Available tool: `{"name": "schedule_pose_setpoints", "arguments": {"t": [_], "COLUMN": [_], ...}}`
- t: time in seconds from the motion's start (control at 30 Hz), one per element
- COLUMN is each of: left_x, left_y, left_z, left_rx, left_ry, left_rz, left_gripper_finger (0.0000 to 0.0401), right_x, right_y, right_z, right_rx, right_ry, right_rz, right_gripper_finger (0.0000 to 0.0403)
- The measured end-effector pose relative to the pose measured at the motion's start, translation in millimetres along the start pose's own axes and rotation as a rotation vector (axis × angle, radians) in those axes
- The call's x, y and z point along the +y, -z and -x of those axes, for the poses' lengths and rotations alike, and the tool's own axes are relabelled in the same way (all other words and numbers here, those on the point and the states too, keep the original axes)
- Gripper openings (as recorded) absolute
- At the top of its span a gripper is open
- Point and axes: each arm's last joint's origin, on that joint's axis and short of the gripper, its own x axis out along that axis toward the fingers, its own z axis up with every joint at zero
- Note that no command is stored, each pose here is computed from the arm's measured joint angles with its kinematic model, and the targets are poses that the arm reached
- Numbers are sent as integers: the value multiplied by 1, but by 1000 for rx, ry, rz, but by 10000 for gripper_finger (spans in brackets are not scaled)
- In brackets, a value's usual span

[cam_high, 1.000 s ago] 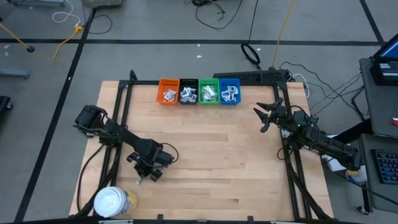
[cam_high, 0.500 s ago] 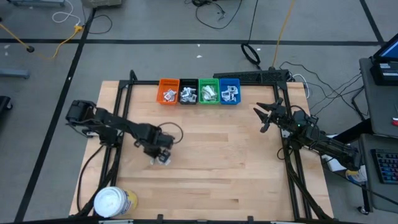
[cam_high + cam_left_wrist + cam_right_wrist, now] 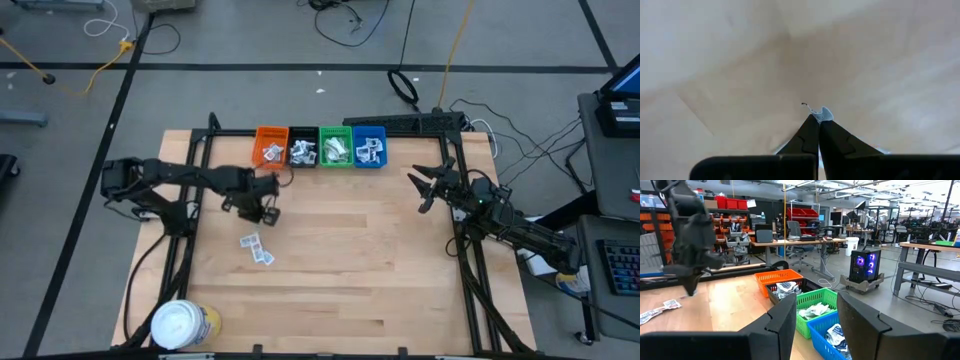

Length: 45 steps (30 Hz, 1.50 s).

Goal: Pick & Place First Aid Supplies
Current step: Put the red packet into the orange bin

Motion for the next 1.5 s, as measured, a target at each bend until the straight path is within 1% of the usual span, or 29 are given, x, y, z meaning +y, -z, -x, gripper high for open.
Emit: {"name": "schedule_pose_setpoints", "arguments": {"t": [0.2, 0.47, 0.57, 0.77, 1.07, 1.3, 1.5], "left_x": [8, 34, 43, 57, 64, 68, 76], "left_y": [-32, -73, -87, -124, -185, -224, -242], "left_z": [27, 63, 70, 84, 109, 116, 93], "left_rx": [-57, -124, -113, -88, -124, -125, -64], "left_ry": [28, 21, -12, -42, -27, -22, -40], "left_rz": [25, 74, 98, 98, 81, 73, 103], "left_gripper_finger": [2, 2, 1, 1, 1, 1, 1], "right_x": [0, 0, 0, 0, 0, 0, 0], "right_y": [0, 0, 0, 0, 0, 0, 0], "right_z": [0, 0, 0, 0, 0, 0, 0], "right_rx": [0, 0, 0, 0, 0, 0, 0], "right_ry": [0, 0, 0, 1, 0, 0, 0], "right_rz": [0, 0, 0, 0, 0, 0, 0], "right_gripper_finger": [139, 139, 139, 139, 139, 139, 139]}}
